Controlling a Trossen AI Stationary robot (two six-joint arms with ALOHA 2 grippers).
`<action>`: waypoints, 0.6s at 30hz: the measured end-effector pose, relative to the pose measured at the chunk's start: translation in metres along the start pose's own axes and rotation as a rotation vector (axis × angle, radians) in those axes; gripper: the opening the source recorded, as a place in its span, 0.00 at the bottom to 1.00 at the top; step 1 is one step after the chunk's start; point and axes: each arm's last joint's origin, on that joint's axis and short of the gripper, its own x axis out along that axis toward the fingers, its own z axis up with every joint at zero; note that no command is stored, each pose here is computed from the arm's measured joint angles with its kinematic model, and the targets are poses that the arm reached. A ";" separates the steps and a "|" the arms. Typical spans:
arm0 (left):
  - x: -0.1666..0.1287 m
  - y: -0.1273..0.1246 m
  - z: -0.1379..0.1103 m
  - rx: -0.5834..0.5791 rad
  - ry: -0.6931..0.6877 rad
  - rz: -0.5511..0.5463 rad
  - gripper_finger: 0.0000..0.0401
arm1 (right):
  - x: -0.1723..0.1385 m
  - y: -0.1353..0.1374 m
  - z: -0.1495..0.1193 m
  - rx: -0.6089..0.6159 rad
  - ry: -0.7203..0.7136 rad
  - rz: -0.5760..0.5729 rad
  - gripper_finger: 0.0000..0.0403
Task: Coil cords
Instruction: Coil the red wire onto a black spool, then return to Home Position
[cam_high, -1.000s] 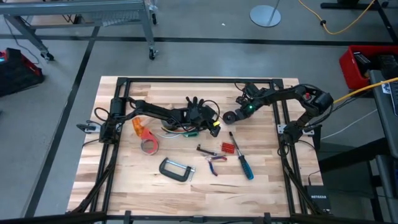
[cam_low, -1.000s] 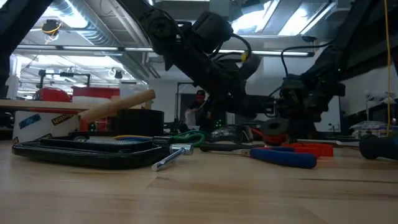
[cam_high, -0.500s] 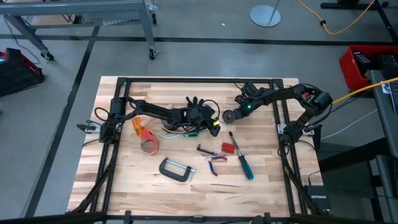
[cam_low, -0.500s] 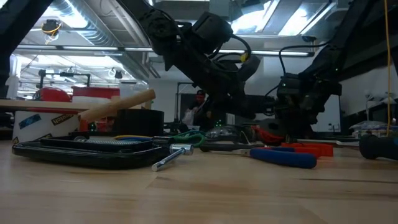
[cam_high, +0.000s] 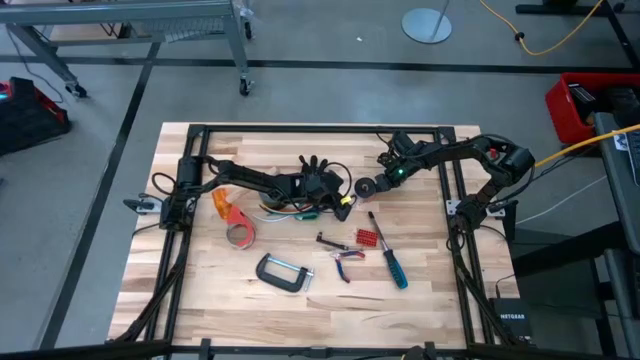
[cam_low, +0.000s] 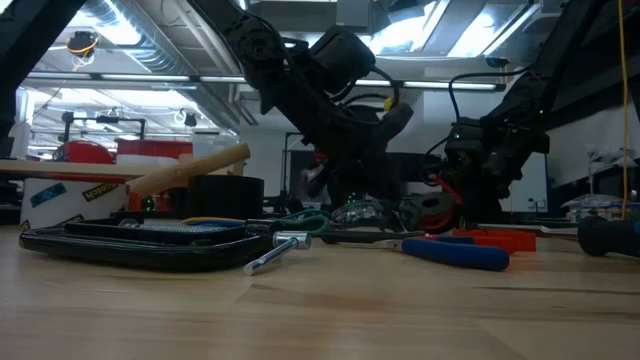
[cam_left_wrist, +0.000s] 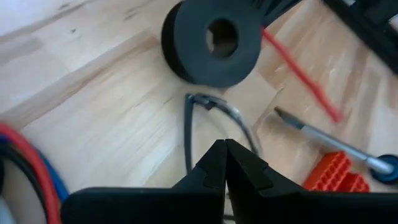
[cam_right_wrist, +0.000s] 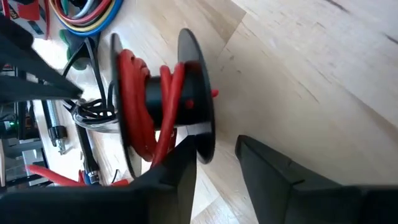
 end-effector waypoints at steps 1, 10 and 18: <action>0.000 0.001 -0.001 0.001 0.007 0.006 0.00 | 0.000 0.000 0.000 0.001 0.001 0.002 0.32; -0.005 -0.001 0.002 -0.003 0.015 -0.008 0.00 | -0.001 -0.002 0.000 0.093 -0.002 -0.009 0.30; -0.026 0.003 0.013 -0.003 0.061 0.041 0.00 | -0.006 -0.008 0.000 0.226 -0.011 -0.001 0.30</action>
